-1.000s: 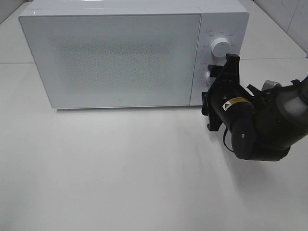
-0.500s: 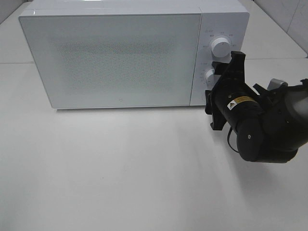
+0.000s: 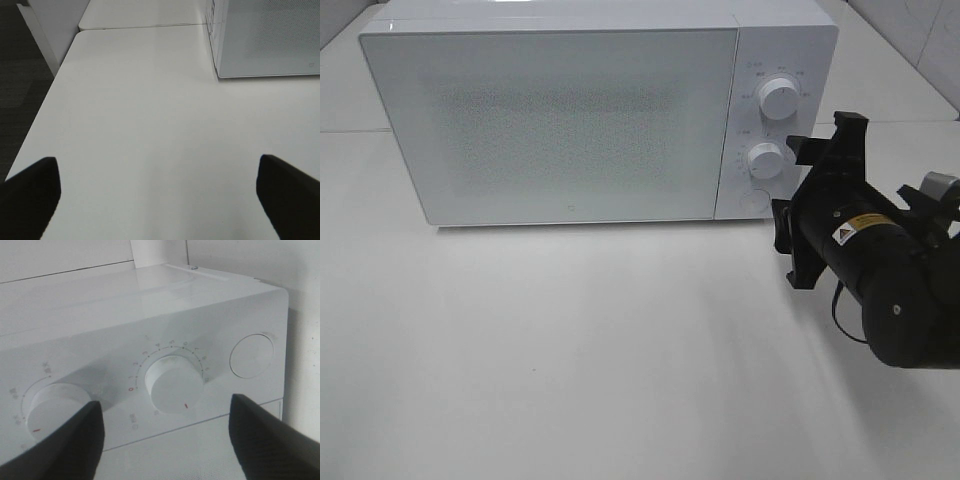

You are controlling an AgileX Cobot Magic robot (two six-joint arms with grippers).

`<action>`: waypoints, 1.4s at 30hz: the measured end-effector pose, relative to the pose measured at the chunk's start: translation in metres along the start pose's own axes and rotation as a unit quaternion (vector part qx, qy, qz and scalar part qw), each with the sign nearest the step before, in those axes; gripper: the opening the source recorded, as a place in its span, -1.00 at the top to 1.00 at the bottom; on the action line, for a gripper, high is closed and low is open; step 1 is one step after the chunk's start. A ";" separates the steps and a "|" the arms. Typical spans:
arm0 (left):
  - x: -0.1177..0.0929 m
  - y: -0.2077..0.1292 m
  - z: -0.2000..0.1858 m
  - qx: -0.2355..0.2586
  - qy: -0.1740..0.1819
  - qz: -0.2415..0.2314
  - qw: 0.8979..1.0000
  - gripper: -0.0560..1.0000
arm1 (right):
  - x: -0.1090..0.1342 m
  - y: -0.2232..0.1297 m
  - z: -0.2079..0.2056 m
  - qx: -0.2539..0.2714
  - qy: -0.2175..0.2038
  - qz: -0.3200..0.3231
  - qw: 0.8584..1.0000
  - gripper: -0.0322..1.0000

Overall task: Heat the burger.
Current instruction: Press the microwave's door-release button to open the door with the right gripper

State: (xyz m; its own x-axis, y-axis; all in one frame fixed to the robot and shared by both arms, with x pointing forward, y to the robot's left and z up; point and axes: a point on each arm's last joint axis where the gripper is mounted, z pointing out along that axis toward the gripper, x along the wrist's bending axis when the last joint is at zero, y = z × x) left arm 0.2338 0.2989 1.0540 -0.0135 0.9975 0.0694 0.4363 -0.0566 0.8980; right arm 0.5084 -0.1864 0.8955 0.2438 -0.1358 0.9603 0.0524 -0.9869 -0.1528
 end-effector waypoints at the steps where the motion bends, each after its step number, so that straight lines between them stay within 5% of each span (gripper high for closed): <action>1: 0.000 0.000 0.000 0.000 0.000 0.000 1.000 -0.98 | 0.000 0.000 0.000 0.000 0.000 0.000 1.000 -0.41; 7: 0.000 0.000 0.000 0.000 0.000 0.000 1.000 -0.98 | 0.004 -0.001 -0.029 0.020 -0.003 -0.020 1.000 -0.41; 14: 0.000 0.000 0.000 0.000 0.000 0.000 1.000 -0.98 | 0.015 0.001 -0.065 0.046 0.015 -0.147 0.988 -0.41; 17: 0.000 0.000 0.000 0.000 0.000 0.000 1.000 -0.98 | 0.027 0.001 -0.077 0.055 0.045 -0.207 0.976 -0.41; 19: 0.000 0.000 0.000 0.000 0.000 0.000 1.000 -0.98 | 0.042 0.000 -0.088 0.055 0.087 -0.289 0.952 -0.41; 20: 0.000 0.000 0.000 0.000 0.000 0.000 1.000 -0.98 | 0.042 0.000 -0.088 0.055 0.087 -0.289 0.952 -0.41; 21: 0.000 0.000 0.000 0.000 0.000 0.000 1.000 -0.98 | 0.052 -0.002 -0.095 0.059 0.108 -0.339 0.933 -0.41; 22: 0.000 0.000 0.000 0.000 0.000 0.000 1.000 -0.98 | 0.052 -0.002 -0.095 0.059 0.108 -0.339 0.933 -0.41; 23: 0.000 0.000 0.000 0.000 0.000 0.000 1.000 -0.98 | 0.058 -0.003 -0.102 0.073 0.108 -0.391 0.911 -0.41; 25: 0.000 0.000 0.000 0.000 0.000 0.000 1.000 -0.98 | 0.060 -0.004 -0.105 0.080 0.106 -0.410 0.902 -0.41; 27: 0.000 0.000 0.000 0.000 0.000 0.000 1.000 -0.98 | 0.060 -0.006 -0.112 0.115 0.069 -0.480 0.867 -0.41; 28: 0.000 0.000 0.000 0.000 0.000 0.000 1.000 -0.98 | 0.060 -0.006 -0.112 0.115 0.069 -0.480 0.867 -0.41; 30: 0.000 0.000 0.000 0.000 0.000 0.000 1.000 -0.98 | 0.061 -0.011 -0.118 0.160 0.036 -0.549 0.820 -0.41; 31: 0.000 0.000 0.000 0.000 0.000 0.000 1.000 -0.98 | 0.061 -0.011 -0.118 0.160 0.036 -0.549 0.820 -0.41; 33: 0.000 0.000 0.000 0.000 0.000 0.000 1.000 -0.98 | 0.065 -0.018 -0.122 0.212 0.012 -0.614 0.760 -0.41; 34: 0.000 0.000 0.000 0.000 0.000 0.000 1.000 -0.98 | 0.065 -0.018 -0.122 0.212 0.012 -0.614 0.760 -0.41; 35: 0.000 0.000 0.000 0.000 0.000 0.000 1.000 -0.98 | 0.068 -0.024 -0.124 0.250 -0.001 -0.653 0.715 -0.41; 36: 0.000 0.000 0.000 0.000 0.000 0.000 1.000 -0.98 | 0.071 -0.027 -0.124 0.265 0.000 -0.671 0.692 -0.41; 37: 0.000 0.000 0.000 0.000 0.000 0.000 1.000 -0.98 | 0.071 -0.027 -0.124 0.265 0.000 -0.671 0.692 -0.41; 38: 0.000 0.000 0.000 0.000 0.000 0.000 1.000 -0.98 | 0.075 -0.033 -0.126 0.301 -0.006 -0.702 0.646 -0.41; 39: 0.000 0.000 0.000 0.000 0.000 0.000 1.000 -0.98 | 0.075 -0.033 -0.126 0.301 -0.006 -0.702 0.646 -0.41; 40: 0.000 0.000 0.000 0.000 0.000 0.000 1.000 -0.98 | 0.080 -0.038 -0.127 0.329 -0.007 -0.723 0.608 -0.41; 42: 0.000 0.000 0.000 0.000 0.000 0.000 1.000 -0.98 | 0.082 -0.040 -0.128 0.339 -0.008 -0.730 0.594 -0.41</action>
State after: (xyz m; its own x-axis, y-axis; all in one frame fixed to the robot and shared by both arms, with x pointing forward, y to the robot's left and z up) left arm 0.2338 0.2989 1.0540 -0.0135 0.9975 0.0694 0.4363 -0.0566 0.8980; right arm 0.4022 -0.1695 1.0098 -0.5308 0.8272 0.1845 0.5954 0.2091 0.7758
